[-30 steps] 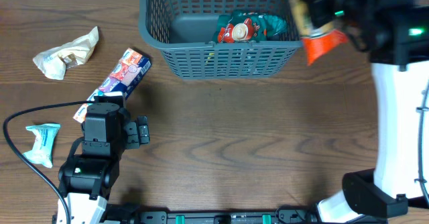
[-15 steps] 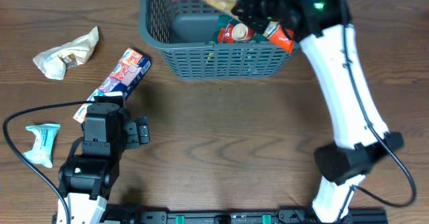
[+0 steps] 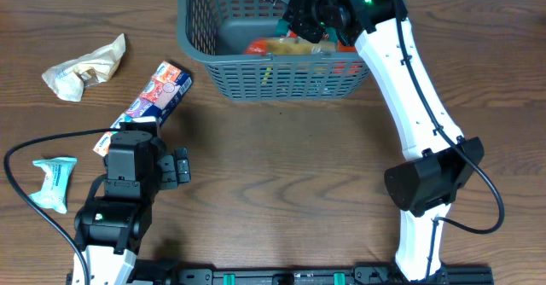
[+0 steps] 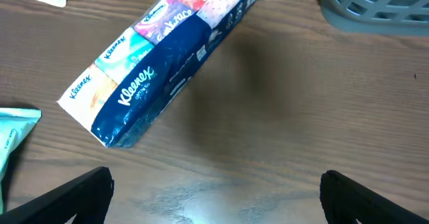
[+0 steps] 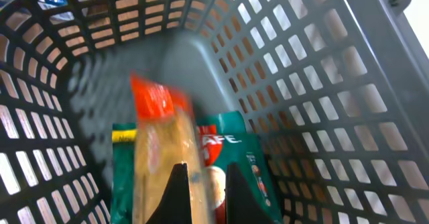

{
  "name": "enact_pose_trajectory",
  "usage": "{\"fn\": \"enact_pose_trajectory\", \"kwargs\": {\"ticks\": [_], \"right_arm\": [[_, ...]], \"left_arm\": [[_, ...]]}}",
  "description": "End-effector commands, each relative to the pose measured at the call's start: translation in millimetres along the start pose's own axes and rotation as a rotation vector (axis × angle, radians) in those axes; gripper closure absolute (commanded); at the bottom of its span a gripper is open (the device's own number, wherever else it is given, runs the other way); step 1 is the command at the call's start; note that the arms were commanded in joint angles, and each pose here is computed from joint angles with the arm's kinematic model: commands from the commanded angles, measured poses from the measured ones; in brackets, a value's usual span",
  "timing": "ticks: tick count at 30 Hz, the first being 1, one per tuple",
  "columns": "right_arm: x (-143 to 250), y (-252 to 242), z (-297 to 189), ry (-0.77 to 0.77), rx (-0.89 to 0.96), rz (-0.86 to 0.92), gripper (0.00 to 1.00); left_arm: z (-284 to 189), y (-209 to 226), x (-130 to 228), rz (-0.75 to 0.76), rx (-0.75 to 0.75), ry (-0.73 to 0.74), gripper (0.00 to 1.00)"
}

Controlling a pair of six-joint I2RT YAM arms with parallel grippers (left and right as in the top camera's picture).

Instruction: Pack container

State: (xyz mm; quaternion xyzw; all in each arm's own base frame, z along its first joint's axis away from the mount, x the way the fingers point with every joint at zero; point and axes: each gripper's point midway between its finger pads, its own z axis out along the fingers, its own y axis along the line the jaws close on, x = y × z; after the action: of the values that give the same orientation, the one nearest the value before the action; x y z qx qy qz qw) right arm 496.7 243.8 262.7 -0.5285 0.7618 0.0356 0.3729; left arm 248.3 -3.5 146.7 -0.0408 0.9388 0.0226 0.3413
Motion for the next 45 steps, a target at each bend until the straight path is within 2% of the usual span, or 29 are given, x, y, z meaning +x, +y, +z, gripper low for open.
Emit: {"fn": "enact_pose_trajectory", "kwargs": {"ticks": [1, 10, 11, 12, 13, 14, 15, 19, 23, 27, 31, 33, 36, 40, 45], "right_arm": [[-12.7, 7.5, 0.7, -0.044, -0.033, -0.021, 0.99], [-15.1, 9.1, -3.7, -0.049, -0.036, 0.008, 0.99], [-18.8, 6.0, -10.8, -0.058, -0.018, 0.022, 0.96], [-21.1, 0.6, -18.4, -0.064, 0.006, 0.04, 0.82], [-24.3, -6.5, -28.7, -0.075, 0.038, 0.065, 0.4], [-26.8, -14.1, -38.4, -0.086, 0.071, 0.085, 0.03], [-30.5, -27.0, -55.6, -0.106, 0.124, 0.117, 0.01], [-30.0, -75.7, -125.5, -0.195, 0.306, 0.331, 0.01], [5.9, -115.7, -202.3, -0.27, 0.439, 0.649, 0.01], [84.9, -137.1, -266.1, -0.251, 0.558, 1.052, 0.01], [173.3, -129.7, -298.1, -0.11, 0.64, 1.354, 0.01], [209.6, -121.9, -304.3, -0.023, 0.657, 1.447, 0.01], [238.9, -113.3, -305.0, 0.058, 0.657, 1.521, 0.01], [254.6, -106.1, -294.3, 0.132, 0.624, 1.545, 0.01], [266.0, -102.3, -279.1, 0.191, 0.586, 1.566, 0.01]], "left_arm": [[-4.8, 3.1, -9.4, -0.002, -0.015, -0.027, 0.01], [-5.5, 3.1, -10.7, 0.003, -0.014, -0.033, 0.01], [-6.9, 3.2, -12.2, 0.015, -0.014, -0.041, 0.01], [-8.8, 5.1, -14.8, 0.015, -0.025, -0.05, 0.01], [-11.4, 6.6, -17.4, 0.012, -0.032, -0.059, 0.01], [-14.7, 6.8, -21.1, 0.01, -0.032, -0.068, 0.01], [-18.9, 6.7, -25.3, 0.009, -0.031, -0.076, 0.01], [-40.6, 7.6, -40.6, 0.009, -0.032, -0.072, 0.02], [-71.1, 10.3, -64.3, 0.011, -0.043, -0.047, 0.02], [-95.7, 22.2, -94.1, -0.018, -0.082, 0.004, 0.02], [-99.8, 41.9, -114.9, -0.005, -0.137, 0.137, 0.02], [-89.4, 47.2, -125.0, 0.074, -0.124, 0.211, 0.02], [-61.4, 53.8, -138.7, 0.191, -0.108, 0.276, 0.02], [-5.5, 50.0, -145.1, 0.358, -0.039, 0.347, 0.02], [63.5, 46.5, -138.2, 0.386, 0.004, 0.435, 0.02]]}}
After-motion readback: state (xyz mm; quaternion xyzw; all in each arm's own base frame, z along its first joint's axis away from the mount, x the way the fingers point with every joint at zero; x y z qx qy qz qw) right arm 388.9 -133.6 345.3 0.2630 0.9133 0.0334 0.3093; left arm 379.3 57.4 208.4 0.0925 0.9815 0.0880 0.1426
